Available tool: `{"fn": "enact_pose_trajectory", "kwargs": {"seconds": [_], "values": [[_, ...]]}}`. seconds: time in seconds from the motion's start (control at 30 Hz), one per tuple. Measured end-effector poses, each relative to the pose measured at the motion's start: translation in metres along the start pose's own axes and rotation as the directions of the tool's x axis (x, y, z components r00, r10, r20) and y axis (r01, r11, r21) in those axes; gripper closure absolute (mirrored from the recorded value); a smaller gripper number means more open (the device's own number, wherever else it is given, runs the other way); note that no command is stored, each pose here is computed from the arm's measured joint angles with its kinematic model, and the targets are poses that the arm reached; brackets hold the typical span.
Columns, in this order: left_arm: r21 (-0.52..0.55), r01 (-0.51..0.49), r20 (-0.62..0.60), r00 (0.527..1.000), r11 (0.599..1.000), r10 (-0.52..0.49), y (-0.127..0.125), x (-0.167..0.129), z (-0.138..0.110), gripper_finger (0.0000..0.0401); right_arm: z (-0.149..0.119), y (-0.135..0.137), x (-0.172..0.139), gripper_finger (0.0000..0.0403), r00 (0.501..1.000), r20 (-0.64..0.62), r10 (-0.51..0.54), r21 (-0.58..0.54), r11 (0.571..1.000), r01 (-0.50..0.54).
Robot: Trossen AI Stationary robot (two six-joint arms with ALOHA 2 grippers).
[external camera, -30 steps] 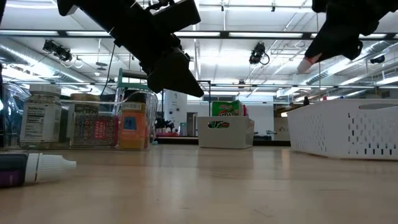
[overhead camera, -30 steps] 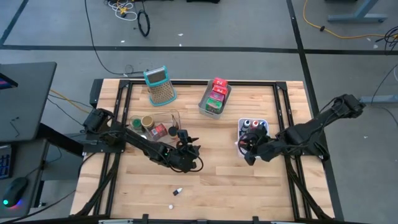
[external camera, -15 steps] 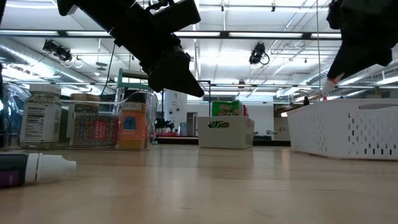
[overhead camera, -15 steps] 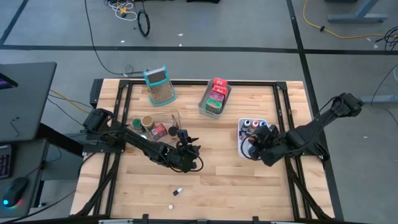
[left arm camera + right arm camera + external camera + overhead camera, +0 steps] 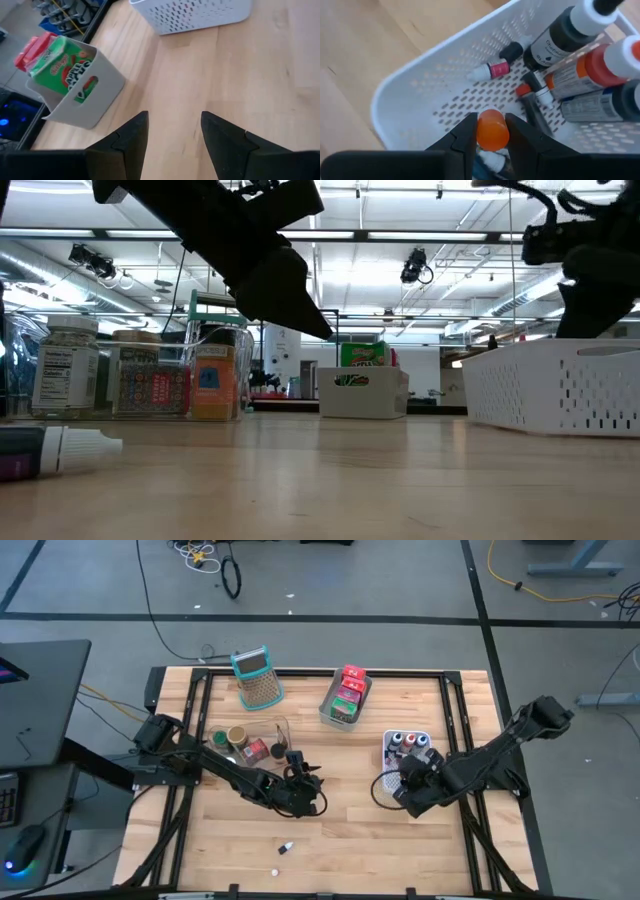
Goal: Pick & Place Kitchen Items
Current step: Put the orange food coloring bottle into the white bin
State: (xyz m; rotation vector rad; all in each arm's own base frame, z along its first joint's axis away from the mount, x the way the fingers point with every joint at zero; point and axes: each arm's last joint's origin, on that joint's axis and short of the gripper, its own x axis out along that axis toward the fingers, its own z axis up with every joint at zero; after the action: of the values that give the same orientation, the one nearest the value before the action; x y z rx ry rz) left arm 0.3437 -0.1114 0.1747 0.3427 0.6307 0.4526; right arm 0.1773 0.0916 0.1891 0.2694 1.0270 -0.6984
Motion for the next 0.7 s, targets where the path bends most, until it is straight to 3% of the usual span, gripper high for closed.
{"fn": "enact_pose_trajectory", "kwargs": {"seconds": [0.1,0.37,0.7], "values": [[0.000,0.005,-0.001,1.000,1.000,-0.005,0.000,0.000,0.000,0.0209,0.003,0.000,0.005,0.0303,1.000,-0.006,-0.025,-0.019,1.000,0.024],[0.017,0.005,0.002,1.000,1.000,-0.005,0.000,0.000,0.000,0.0209,0.015,-0.008,0.013,0.0299,0.998,-0.012,-0.068,0.081,0.994,0.069],[0.019,0.005,0.003,1.000,1.000,-0.005,0.000,0.000,0.000,0.0213,0.023,-0.011,0.017,0.0238,0.994,0.034,-0.105,0.136,0.986,0.099]]}}
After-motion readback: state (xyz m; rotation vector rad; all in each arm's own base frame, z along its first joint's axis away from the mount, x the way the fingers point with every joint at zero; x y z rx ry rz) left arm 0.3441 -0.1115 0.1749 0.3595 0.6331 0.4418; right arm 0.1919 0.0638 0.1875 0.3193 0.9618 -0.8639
